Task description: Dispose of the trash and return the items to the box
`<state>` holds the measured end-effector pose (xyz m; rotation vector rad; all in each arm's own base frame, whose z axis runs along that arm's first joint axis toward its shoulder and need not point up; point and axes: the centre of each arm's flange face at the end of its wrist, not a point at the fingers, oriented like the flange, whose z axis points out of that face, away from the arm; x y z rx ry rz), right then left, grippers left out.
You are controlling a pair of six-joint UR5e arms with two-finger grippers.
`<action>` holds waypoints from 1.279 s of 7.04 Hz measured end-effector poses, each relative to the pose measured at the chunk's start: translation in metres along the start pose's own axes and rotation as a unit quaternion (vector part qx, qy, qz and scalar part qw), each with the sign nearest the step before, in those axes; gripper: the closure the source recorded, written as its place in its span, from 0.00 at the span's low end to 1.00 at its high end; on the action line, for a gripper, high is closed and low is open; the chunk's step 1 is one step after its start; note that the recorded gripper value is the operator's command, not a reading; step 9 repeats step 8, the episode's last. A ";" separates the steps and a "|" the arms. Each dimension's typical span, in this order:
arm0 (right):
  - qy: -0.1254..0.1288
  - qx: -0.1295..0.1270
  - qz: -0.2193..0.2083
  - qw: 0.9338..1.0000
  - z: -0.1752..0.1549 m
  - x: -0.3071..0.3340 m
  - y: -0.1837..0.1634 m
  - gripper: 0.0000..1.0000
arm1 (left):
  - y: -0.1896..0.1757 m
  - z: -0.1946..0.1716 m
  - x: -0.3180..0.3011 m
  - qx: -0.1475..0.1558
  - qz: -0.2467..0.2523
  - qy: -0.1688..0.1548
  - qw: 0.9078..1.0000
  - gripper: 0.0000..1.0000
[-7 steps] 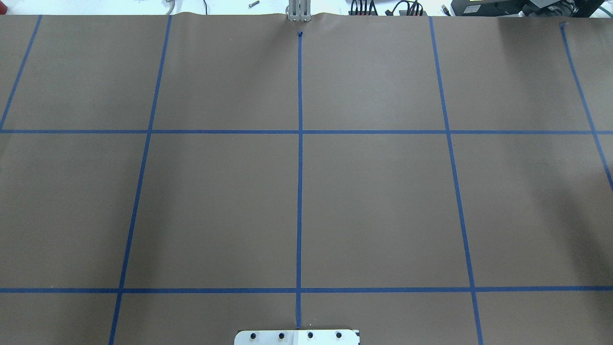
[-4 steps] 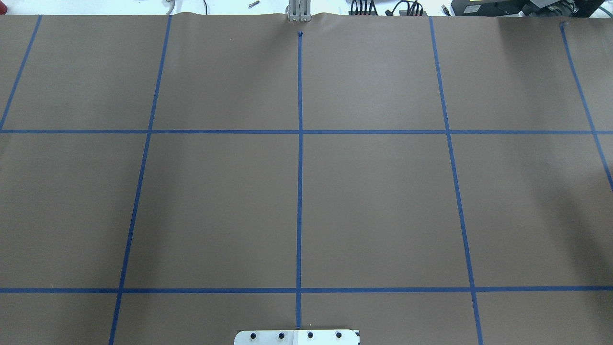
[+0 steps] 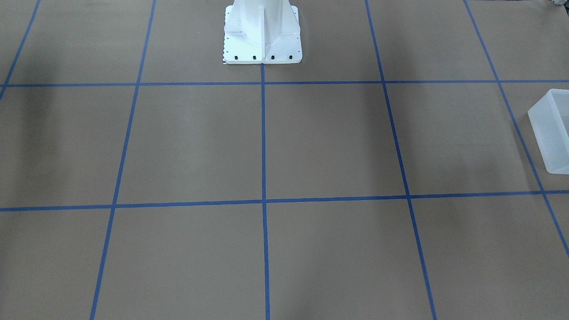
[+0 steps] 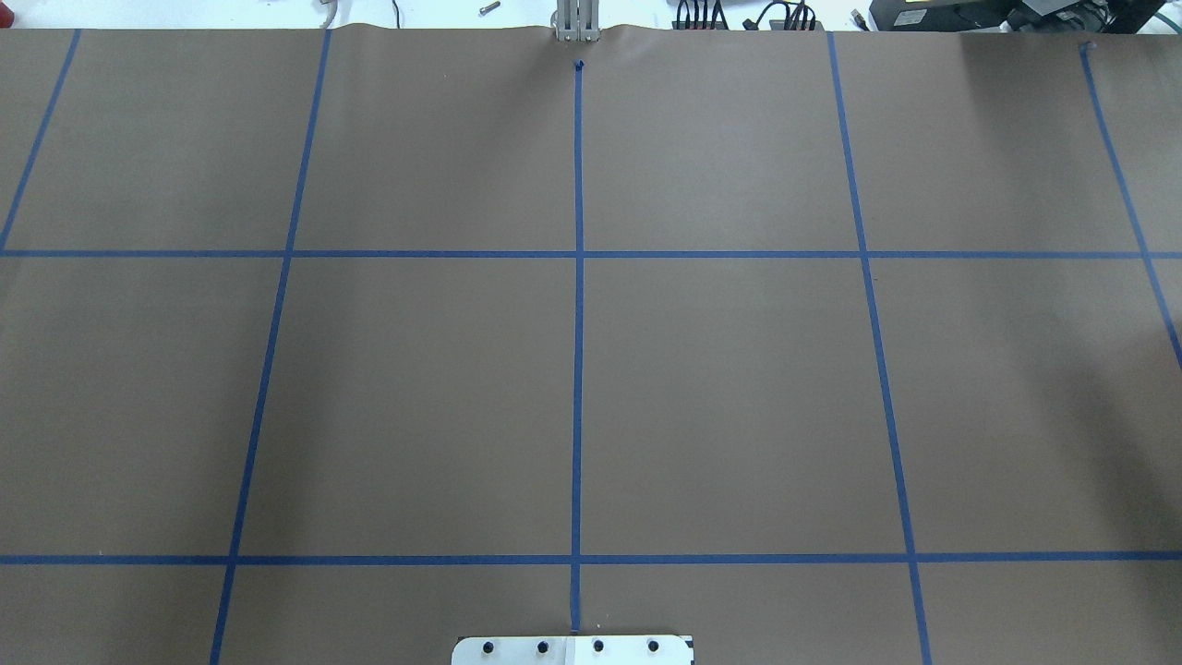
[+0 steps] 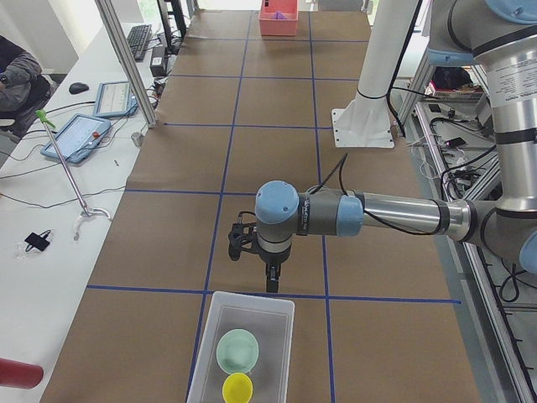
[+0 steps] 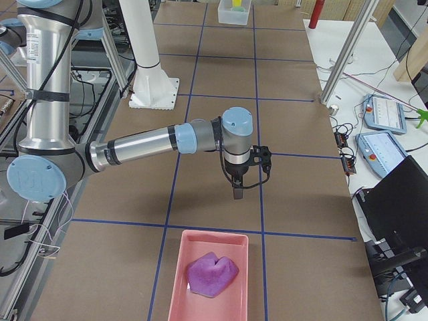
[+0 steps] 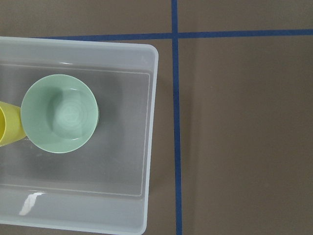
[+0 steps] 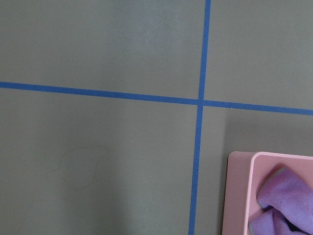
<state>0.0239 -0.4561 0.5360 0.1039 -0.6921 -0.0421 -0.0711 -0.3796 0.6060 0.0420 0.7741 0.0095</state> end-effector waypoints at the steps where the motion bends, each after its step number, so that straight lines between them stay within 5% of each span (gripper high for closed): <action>1: -0.001 0.003 -0.002 1.000 -0.003 -0.002 0.000 0.00 | 0.000 0.000 0.000 0.000 0.000 -0.001 1.000 0.02; 9: -0.002 0.001 -0.001 1.000 -0.004 -0.003 0.004 0.00 | 0.001 0.001 -0.002 -0.002 -0.002 -0.001 1.000 0.02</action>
